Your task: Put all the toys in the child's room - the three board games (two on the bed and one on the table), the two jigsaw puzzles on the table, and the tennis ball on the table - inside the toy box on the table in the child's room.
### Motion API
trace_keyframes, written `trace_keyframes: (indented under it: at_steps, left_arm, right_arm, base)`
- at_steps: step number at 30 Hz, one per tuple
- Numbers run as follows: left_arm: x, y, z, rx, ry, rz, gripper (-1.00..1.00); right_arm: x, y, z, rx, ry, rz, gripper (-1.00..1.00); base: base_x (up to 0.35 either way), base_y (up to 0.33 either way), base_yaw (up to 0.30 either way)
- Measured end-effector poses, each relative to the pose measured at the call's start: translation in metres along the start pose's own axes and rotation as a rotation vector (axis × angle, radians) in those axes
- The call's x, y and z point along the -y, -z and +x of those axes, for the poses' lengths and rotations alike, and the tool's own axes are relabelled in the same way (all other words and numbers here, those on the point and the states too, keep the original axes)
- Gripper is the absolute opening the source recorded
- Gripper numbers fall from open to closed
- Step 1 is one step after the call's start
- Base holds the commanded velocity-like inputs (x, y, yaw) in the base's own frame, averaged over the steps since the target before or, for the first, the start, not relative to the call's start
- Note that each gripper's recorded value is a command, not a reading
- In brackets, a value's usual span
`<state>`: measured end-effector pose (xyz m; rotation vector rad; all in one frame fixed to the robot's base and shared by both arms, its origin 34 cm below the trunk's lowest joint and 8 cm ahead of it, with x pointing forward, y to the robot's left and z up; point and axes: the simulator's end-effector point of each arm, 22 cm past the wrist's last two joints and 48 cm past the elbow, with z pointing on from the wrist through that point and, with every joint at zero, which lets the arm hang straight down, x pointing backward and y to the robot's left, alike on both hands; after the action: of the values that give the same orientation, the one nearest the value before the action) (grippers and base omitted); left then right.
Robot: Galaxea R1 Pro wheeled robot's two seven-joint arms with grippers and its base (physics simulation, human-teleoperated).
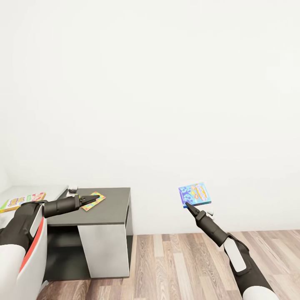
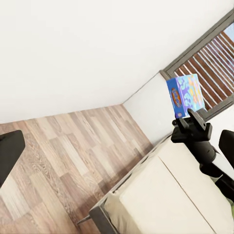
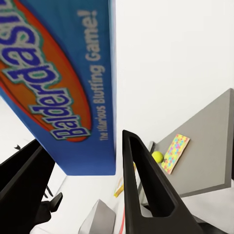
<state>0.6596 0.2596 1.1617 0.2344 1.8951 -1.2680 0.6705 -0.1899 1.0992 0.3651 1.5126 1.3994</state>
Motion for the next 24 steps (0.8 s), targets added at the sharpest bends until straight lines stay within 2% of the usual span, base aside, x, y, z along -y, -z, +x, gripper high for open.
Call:
trace_keyframes:
  at_steps: [17,19,21,24]
  left_arm:
    - [0.006,0.003,-0.007,0.004,-0.012,-0.001,1.0]
    - [0.008,0.003,-0.008,-0.005,0.019,-0.002,1.0]
    - [0.013,0.006,-0.013,-0.017,0.07,-0.005,1.0]
    - [0.024,0.008,-0.033,-0.008,0.065,-0.003,1.0]
  right_arm:
    - [-0.001,-0.001,-0.003,-0.001,0.005,0.005,-1.0]
    - [0.002,-0.004,-0.005,-0.006,0.012,0.031,-1.0]
    - [0.009,-0.011,-0.016,-0.005,0.025,0.089,-1.0]
    - [0.002,-0.03,-0.032,-0.039,0.015,0.128,-1.0]
  base:
    - [0.0,0.0,0.0]
    - [0.0,0.0,0.0]
    - [0.0,0.0,0.0]
    - [0.0,0.0,0.0]
